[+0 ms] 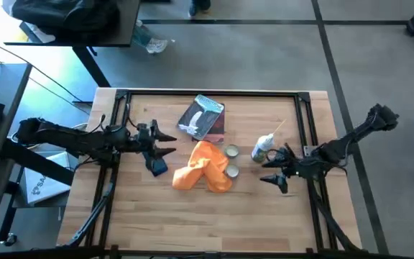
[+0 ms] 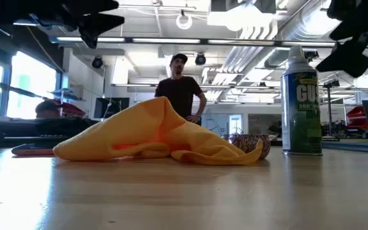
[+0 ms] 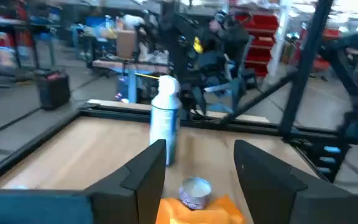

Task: Apply microfiber cloth
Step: Return to Home Position

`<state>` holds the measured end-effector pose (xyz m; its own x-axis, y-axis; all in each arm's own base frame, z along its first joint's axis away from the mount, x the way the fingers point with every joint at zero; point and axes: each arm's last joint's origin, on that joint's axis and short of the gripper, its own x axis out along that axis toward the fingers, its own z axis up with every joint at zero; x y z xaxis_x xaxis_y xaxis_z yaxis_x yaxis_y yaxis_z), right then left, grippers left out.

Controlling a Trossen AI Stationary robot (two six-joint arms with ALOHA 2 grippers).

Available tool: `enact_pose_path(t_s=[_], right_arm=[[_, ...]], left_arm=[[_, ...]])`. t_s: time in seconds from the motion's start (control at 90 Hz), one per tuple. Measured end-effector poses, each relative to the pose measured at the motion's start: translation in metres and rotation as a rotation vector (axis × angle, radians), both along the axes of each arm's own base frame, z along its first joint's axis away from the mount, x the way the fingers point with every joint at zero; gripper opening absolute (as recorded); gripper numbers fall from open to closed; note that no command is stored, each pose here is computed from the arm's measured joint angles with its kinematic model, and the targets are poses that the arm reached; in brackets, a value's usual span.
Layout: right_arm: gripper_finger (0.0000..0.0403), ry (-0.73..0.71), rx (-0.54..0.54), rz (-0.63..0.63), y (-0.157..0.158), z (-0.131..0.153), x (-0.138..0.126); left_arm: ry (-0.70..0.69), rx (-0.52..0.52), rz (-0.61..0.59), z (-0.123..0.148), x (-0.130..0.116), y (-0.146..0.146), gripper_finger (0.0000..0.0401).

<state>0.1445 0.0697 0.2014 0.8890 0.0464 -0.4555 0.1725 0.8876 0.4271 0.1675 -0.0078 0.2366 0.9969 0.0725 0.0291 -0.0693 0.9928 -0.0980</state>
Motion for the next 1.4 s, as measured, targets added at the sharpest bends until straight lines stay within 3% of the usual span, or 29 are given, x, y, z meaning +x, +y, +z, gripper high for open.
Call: enact_pose_path(t_s=[0.233, 0.678, 0.889, 1.167, 1.4], right_arm=[[0.0275, 0.005, -0.080, -0.094, -0.027, -0.023, 0.004], [0.0275, -0.038, -0.248, -0.194, -0.057, -0.018, 0.012], [0.0275, -0.045, -0.187, -0.232, -0.058, -0.018, 0.012], [0.0275, 0.012, -0.056, -0.164, -0.042, -0.024, 0.007], [0.0275, 0.134, -0.064, -0.260, -0.040, -0.036, -0.002]], left_arm=[[-0.083, -0.017, 0.023, -0.005, -0.017, 0.002, 0.0168], [-0.051, -0.067, 0.029, -0.032, -0.024, 0.003, 0.0168], [-0.029, -0.105, 0.049, -0.045, -0.026, 0.003, 0.0168], [-0.024, -0.116, 0.057, -0.047, -0.027, 0.004, 0.0168], [-0.022, -0.098, 0.067, -0.047, -0.027, 0.004, 0.0168]])
